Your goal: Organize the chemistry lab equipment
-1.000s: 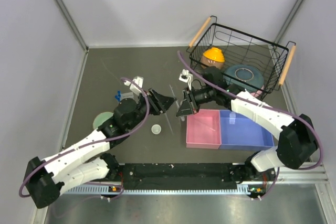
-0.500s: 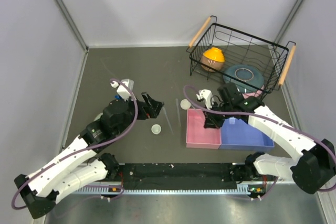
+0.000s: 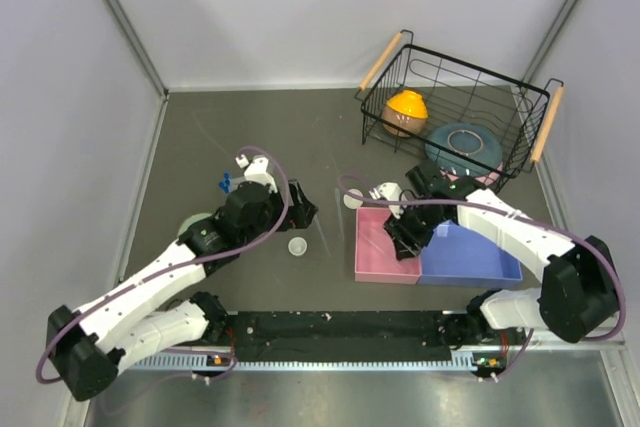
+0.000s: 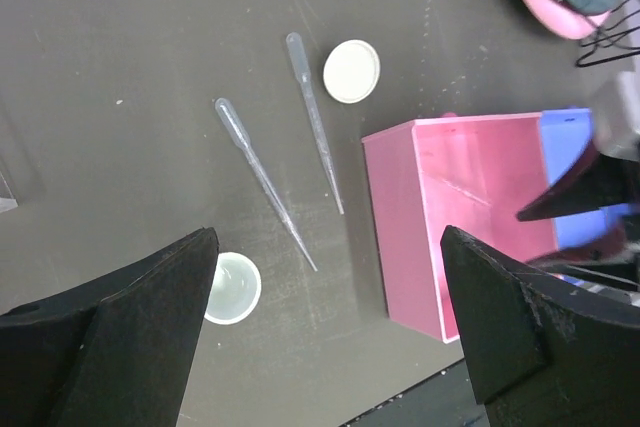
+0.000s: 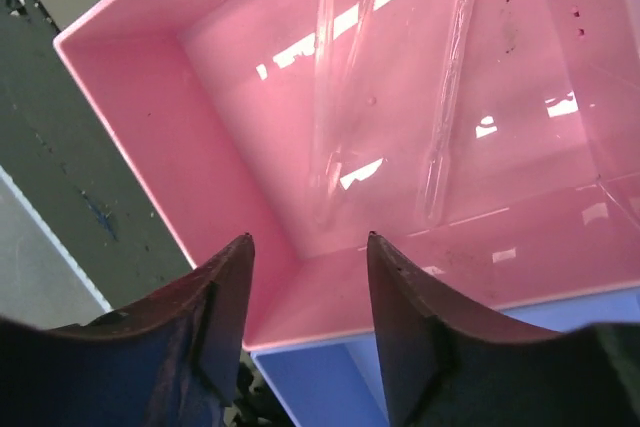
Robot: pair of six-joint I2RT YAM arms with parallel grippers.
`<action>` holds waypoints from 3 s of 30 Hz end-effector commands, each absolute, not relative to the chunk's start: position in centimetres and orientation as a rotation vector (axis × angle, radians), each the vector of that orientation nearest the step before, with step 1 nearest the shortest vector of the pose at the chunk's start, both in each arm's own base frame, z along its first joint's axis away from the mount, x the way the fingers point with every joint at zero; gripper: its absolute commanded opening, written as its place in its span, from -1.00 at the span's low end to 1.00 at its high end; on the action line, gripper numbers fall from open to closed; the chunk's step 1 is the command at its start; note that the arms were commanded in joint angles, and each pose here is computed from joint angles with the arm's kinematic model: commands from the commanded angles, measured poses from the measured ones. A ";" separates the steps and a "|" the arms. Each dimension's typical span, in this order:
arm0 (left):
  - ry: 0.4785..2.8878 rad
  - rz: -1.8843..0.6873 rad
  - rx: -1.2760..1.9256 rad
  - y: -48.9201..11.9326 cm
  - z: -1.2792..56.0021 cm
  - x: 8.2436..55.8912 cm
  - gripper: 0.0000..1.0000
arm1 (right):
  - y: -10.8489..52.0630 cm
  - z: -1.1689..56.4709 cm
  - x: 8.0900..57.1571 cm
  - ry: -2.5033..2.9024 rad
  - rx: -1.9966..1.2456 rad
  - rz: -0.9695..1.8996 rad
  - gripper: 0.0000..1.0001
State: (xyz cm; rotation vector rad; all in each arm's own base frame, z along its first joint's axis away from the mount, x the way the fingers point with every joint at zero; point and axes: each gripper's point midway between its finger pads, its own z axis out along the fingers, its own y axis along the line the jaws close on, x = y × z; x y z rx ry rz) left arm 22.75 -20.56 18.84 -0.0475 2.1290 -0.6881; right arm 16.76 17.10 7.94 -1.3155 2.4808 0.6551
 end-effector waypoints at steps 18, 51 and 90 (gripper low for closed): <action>2.650 -0.607 0.049 -28.3 9.2 30.0 0.22 | 19.3 19.5 21.5 1.971 -1.192 1.176 0.13; 2.793 -0.160 0.068 -30.6 4.1 31.3 -0.21 | 18.8 18.8 20.4 1.915 -1.173 1.254 0.14; 2.486 -0.439 0.074 -29.7 13.5 30.3 -1.00 | 19.5 20.8 20.9 1.875 -1.161 1.294 0.17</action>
